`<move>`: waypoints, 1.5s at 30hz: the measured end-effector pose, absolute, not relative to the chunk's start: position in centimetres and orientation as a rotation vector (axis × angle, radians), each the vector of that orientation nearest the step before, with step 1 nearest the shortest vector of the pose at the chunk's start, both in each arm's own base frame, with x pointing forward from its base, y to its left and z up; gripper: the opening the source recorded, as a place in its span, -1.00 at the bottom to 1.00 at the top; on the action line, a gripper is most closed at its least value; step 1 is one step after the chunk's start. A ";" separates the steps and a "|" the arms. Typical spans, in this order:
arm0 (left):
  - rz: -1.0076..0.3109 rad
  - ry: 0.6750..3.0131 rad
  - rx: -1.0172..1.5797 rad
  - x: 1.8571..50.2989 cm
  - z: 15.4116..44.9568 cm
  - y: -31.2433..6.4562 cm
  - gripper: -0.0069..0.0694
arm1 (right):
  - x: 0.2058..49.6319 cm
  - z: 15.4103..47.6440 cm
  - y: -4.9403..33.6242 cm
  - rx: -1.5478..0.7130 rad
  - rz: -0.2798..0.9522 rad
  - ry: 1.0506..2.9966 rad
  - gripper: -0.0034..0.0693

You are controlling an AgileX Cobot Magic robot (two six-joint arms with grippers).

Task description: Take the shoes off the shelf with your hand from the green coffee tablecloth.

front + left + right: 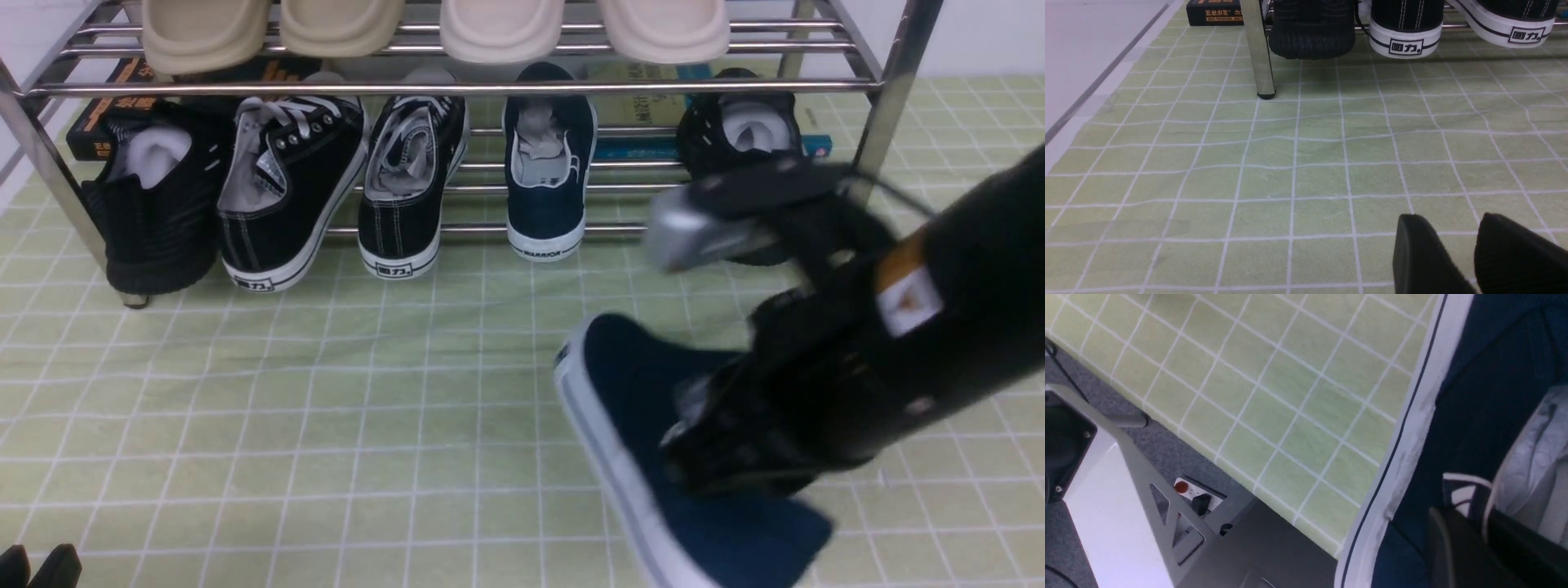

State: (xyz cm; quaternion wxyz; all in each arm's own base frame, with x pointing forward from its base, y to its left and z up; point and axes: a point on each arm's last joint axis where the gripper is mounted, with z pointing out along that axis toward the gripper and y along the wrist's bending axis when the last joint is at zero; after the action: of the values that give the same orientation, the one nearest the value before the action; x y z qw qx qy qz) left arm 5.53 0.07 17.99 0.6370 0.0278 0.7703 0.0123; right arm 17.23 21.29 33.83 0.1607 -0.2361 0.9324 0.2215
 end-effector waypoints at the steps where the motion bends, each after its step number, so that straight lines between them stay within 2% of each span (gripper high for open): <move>1: 0.028 1.759 0.064 5.5 18.0 0.1 -0.19 | 17.2 33.1 22.8 -0.656 0.619 2.649 -0.77; 5: 0.028 1.759 0.064 5.5 18.0 0.1 -0.19 | 17.6 31.4 25.9 -0.613 0.538 2.591 -0.77; 11: 0.028 1.759 0.064 5.5 18.0 0.1 -0.19 | 20.1 28.5 29.5 -0.400 0.368 2.589 -0.77; 15: 0.028 1.759 0.064 5.5 18.0 0.1 -0.19 | 20.8 26.7 31.3 -0.321 0.379 2.626 -0.77; 23: 0.028 1.759 0.064 5.5 18.0 0.1 -0.19 | 21.6 23.1 33.7 -0.336 0.404 2.641 -0.77; 36: 0.028 1.759 0.064 5.5 18.0 0.1 -0.19 | 21.4 22.0 34.0 -0.326 0.388 2.686 -0.74; 41: 0.028 1.759 0.064 5.5 18.0 0.1 -0.19 | 20.8 22.0 34.3 -0.346 0.382 2.692 -0.59; 44: 0.028 1.759 0.064 5.5 18.0 0.1 -0.19 | 20.8 22.3 34.3 -0.344 0.375 2.694 -0.40; 45: 0.028 1.759 0.064 5.5 18.0 0.1 -0.19 | 20.8 23.0 34.2 -0.358 0.368 2.689 -0.20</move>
State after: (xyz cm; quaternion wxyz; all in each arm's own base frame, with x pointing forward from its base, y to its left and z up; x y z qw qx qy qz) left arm 5.53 0.07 17.99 0.6370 0.0278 0.7703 0.0123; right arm 20.82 34.22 22.97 0.2008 -0.1282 0.9622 0.1317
